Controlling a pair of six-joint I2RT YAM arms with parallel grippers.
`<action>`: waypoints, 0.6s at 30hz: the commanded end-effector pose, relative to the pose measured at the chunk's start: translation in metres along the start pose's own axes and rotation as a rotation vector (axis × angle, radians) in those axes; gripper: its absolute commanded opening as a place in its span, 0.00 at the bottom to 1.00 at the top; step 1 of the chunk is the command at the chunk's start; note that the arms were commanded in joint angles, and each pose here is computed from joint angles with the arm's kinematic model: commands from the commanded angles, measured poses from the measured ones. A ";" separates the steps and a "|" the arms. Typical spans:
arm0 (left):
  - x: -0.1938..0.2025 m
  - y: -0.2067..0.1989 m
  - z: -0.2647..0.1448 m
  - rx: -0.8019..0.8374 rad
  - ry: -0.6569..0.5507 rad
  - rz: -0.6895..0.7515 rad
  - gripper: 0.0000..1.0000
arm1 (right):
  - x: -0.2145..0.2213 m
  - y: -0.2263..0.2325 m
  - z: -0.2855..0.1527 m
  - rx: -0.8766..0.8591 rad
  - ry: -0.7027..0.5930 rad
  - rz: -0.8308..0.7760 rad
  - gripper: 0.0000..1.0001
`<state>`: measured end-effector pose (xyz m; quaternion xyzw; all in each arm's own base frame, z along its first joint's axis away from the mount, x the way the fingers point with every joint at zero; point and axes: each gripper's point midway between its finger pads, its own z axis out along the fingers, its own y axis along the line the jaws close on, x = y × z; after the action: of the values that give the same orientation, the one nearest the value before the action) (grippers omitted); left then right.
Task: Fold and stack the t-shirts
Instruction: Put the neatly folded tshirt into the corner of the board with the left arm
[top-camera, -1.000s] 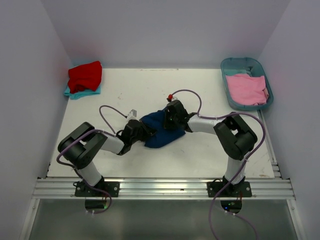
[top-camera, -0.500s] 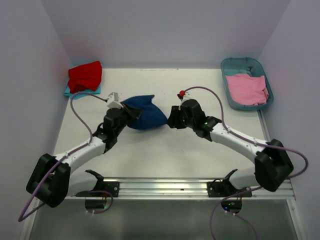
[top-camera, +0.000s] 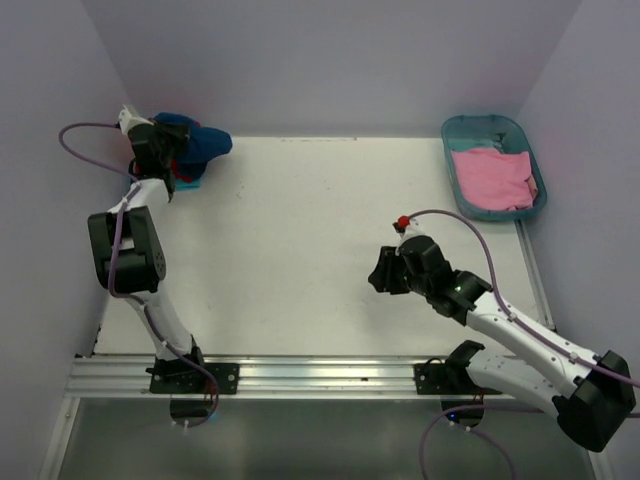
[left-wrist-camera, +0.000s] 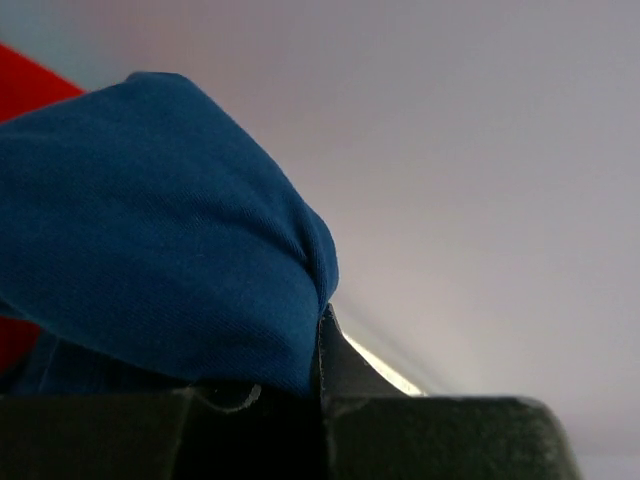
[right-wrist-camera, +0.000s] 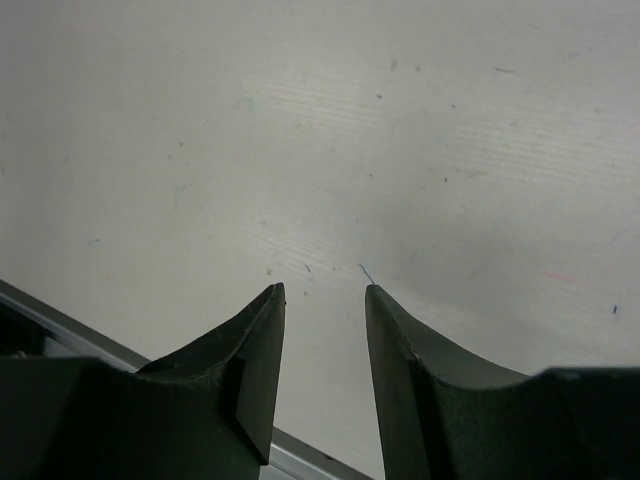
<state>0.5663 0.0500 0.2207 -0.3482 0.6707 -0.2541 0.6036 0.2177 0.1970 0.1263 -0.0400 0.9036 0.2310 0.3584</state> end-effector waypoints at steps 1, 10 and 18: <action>-0.046 -0.062 0.031 0.240 -0.034 -0.015 0.00 | 0.008 -0.017 -0.016 0.058 -0.012 0.027 0.42; -0.160 -0.142 0.057 0.464 -0.292 0.075 0.00 | 0.036 -0.041 -0.016 0.155 0.065 0.048 0.41; -0.151 -0.015 0.106 0.060 -0.362 0.192 0.00 | 0.032 -0.034 -0.014 0.163 0.111 0.044 0.41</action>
<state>0.6640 0.1173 0.3885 -0.2502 0.5385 -0.2464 0.7660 0.1883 0.1606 0.0854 -0.0100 0.9414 0.1589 0.2973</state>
